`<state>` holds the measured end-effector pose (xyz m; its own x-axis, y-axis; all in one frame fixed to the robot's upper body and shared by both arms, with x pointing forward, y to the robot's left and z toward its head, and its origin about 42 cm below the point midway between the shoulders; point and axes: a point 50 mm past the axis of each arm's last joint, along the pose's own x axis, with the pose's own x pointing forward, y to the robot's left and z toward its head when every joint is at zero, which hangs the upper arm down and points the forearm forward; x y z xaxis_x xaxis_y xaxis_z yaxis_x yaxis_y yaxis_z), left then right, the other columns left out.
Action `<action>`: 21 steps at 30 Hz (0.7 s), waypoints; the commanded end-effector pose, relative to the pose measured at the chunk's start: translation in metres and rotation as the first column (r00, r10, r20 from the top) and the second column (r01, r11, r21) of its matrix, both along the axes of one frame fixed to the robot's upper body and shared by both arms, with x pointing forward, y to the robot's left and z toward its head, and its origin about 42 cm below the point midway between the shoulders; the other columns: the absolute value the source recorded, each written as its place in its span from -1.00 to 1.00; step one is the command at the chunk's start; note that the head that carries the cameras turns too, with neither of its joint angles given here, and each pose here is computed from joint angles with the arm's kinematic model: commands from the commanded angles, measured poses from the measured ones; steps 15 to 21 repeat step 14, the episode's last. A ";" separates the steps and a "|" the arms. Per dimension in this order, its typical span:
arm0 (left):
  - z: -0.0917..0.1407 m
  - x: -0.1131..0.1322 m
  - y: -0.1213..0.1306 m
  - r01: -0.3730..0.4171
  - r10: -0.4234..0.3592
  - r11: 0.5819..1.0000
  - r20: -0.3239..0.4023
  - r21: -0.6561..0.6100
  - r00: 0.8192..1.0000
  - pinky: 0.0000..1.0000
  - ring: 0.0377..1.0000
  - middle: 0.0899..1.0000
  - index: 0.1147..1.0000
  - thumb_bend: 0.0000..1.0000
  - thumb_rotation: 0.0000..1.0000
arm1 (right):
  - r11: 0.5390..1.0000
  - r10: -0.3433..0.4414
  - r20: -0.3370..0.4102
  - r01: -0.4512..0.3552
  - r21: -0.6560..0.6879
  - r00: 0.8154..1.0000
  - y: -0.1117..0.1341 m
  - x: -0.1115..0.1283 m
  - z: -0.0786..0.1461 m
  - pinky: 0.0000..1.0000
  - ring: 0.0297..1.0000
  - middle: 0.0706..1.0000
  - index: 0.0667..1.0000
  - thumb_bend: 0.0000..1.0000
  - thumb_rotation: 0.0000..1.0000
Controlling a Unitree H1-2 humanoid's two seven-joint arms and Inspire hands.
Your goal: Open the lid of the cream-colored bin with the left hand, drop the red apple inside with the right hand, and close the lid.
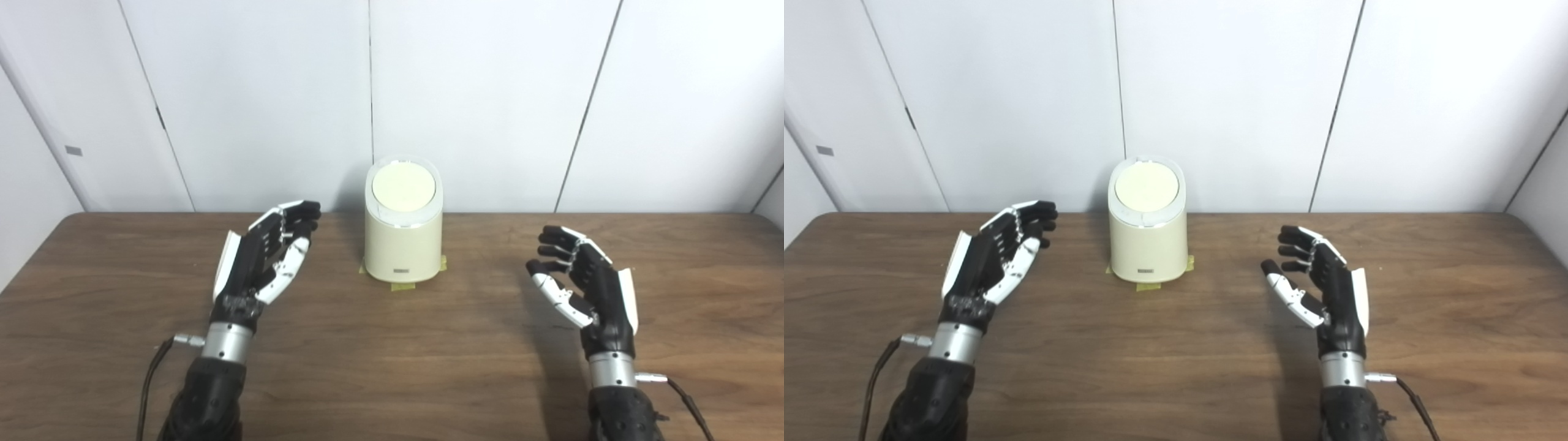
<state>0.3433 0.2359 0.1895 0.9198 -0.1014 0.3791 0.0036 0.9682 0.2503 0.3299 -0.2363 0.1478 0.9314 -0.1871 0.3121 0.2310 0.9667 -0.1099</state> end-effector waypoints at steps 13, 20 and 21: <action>-0.036 -0.016 0.009 -0.070 0.067 0.992 -0.039 -0.101 0.997 0.31 0.43 0.45 0.43 -0.52 -0.13 | 0.999 0.014 0.033 -0.012 -0.048 0.999 -0.004 0.002 0.011 0.16 0.33 0.35 0.31 -0.40 -0.46; -0.037 -0.016 0.009 -0.074 0.069 0.991 -0.043 -0.108 0.997 0.30 0.43 0.45 0.42 -0.51 -0.13 | 0.998 0.013 0.031 -0.011 -0.056 0.999 -0.004 0.002 0.010 0.16 0.34 0.35 0.32 -0.41 -0.44; -0.037 -0.016 0.009 -0.074 0.069 0.991 -0.043 -0.108 0.997 0.30 0.43 0.45 0.42 -0.51 -0.13 | 0.998 0.013 0.031 -0.011 -0.056 0.999 -0.004 0.002 0.010 0.16 0.34 0.35 0.32 -0.41 -0.44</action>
